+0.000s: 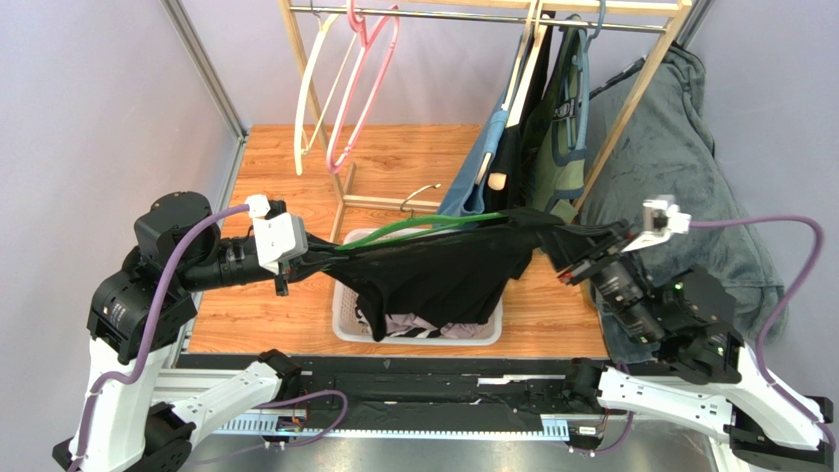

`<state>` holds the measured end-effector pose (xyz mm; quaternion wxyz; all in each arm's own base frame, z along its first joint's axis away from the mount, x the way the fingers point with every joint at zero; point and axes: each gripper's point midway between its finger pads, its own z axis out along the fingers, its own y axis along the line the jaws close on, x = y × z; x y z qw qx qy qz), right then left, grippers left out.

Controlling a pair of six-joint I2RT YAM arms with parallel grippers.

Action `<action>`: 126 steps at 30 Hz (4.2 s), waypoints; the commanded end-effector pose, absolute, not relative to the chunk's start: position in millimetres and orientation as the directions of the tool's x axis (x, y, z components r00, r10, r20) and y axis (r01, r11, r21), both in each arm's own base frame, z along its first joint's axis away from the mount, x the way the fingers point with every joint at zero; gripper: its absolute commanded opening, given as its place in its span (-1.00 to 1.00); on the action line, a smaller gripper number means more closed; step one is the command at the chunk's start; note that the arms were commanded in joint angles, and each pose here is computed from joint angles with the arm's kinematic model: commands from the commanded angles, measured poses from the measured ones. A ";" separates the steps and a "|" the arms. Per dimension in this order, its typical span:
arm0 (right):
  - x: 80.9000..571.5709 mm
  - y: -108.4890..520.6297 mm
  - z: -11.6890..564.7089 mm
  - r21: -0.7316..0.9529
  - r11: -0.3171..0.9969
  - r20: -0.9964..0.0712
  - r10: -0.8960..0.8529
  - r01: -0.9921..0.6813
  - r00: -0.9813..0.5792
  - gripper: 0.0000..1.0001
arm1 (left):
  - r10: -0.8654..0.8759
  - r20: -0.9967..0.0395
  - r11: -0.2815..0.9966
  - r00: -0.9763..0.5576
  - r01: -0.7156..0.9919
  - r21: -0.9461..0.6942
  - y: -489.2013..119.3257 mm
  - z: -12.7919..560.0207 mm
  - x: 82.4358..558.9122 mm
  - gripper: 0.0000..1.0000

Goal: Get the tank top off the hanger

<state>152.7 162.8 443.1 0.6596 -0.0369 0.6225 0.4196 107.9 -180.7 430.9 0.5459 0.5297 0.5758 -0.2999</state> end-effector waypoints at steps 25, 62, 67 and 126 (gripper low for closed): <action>175.8 0.3 441.2 0.419 0.908 -0.905 0.415 0.029 0.090 -1.00 | 0.279 -0.920 -0.001 0.277 0.958 0.288 -159.2 431.1 29.2 -1.00; 172.8 116.8 362.0 0.062 0.913 -0.987 -0.003 -0.403 -0.158 0.55 | 0.128 -0.955 0.361 0.268 0.884 0.296 -194.1 522.6 139.6 -1.00; 161.9 112.4 377.0 0.070 0.881 -0.992 0.013 -0.468 -0.124 0.55 | 0.151 -0.960 0.466 0.235 0.839 0.279 -193.3 521.2 172.6 -1.00; 74.1 209.3 497.6 -0.159 0.260 -0.986 -0.088 -0.952 0.140 0.62 | 0.216 -0.974 -0.055 0.071 0.997 0.061 -203.3 424.1 62.7 -1.00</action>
